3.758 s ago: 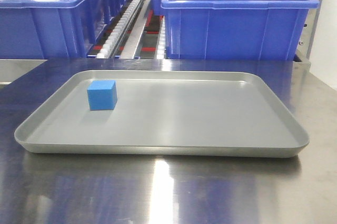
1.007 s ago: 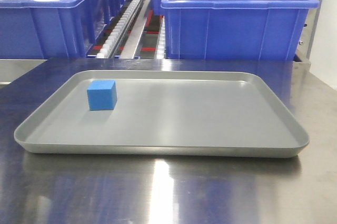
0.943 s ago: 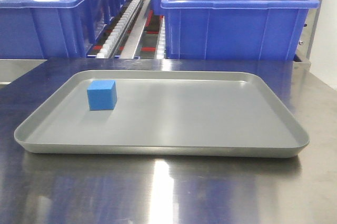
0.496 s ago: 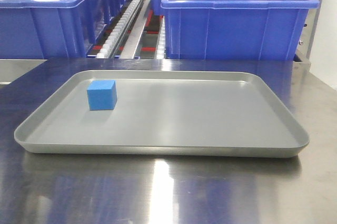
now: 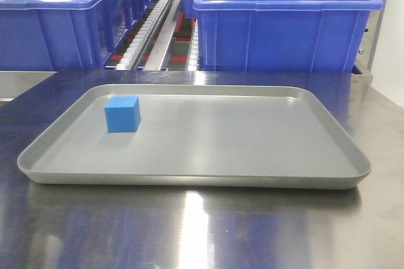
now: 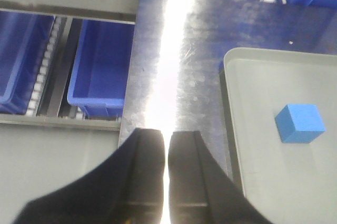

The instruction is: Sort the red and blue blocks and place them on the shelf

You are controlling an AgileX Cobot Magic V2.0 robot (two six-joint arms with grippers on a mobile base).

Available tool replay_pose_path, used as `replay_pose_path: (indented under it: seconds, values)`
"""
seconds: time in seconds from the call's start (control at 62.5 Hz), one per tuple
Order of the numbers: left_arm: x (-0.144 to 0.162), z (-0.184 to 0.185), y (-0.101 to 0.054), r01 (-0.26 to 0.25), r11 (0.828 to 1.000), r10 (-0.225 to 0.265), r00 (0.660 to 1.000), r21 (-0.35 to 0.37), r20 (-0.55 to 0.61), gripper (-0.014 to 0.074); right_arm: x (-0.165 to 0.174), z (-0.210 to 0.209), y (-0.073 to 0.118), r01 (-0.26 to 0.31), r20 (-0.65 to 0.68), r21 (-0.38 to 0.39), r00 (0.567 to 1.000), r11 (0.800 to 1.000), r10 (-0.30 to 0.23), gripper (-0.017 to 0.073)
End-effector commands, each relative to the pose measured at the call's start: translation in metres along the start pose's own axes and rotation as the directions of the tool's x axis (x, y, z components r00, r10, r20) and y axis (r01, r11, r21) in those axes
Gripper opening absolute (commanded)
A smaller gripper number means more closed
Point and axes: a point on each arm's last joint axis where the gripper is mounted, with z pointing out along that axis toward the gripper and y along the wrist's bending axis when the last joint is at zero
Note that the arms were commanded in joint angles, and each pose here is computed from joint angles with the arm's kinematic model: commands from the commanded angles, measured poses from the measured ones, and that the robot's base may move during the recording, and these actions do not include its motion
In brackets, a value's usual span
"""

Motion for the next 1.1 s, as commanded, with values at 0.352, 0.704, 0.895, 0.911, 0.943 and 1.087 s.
replay_pose_path:
  seconds: [0.352, 0.704, 0.895, 0.911, 0.943, 1.087]
  values:
    - [-0.033, 0.037, -0.015, 0.112, 0.993, -0.107, 0.988, 0.041, -0.112, 0.0459, -0.016, -0.006, 0.002, 0.014, 0.118, -0.006, 0.993, 1.0, -0.013, 0.0048]
    - [-0.048, 0.073, -0.061, 0.035, 0.987, -0.005, 0.982, 0.154, -0.19, 0.0459, -0.016, -0.006, 0.002, 0.014, 0.118, -0.006, 0.993, 1.0, -0.013, 0.0048]
    - [-0.05, 0.102, -0.089, 0.004, 0.98, 0.046, 0.968, 0.197, -0.248, 0.0459, -0.016, -0.006, 0.002, 0.014, 0.118, -0.006, 0.993, 1.0, -0.013, 0.0048]
    - [-0.05, 0.103, -0.091, 0.002, 0.98, 0.049, 0.967, 0.2, -0.25, 0.0459, -0.016, -0.006, 0.002, 0.014, 0.118, -0.006, 0.993, 1.0, -0.013, 0.0048]
    - [-0.05, 0.107, -0.094, -0.003, 0.979, 0.057, 0.964, 0.206, -0.259, 0.046, -0.016, -0.006, 0.002, 0.014, 0.118, -0.006, 0.993, 1.0, -0.013, 0.0048]
    - [-0.049, 0.12, -0.113, -0.026, 0.971, 0.094, 0.956, 0.238, -0.279, 0.0464, -0.016, -0.006, 0.002, 0.014, 0.118, -0.006, 0.993, 1.0, -0.013, 0.0048]
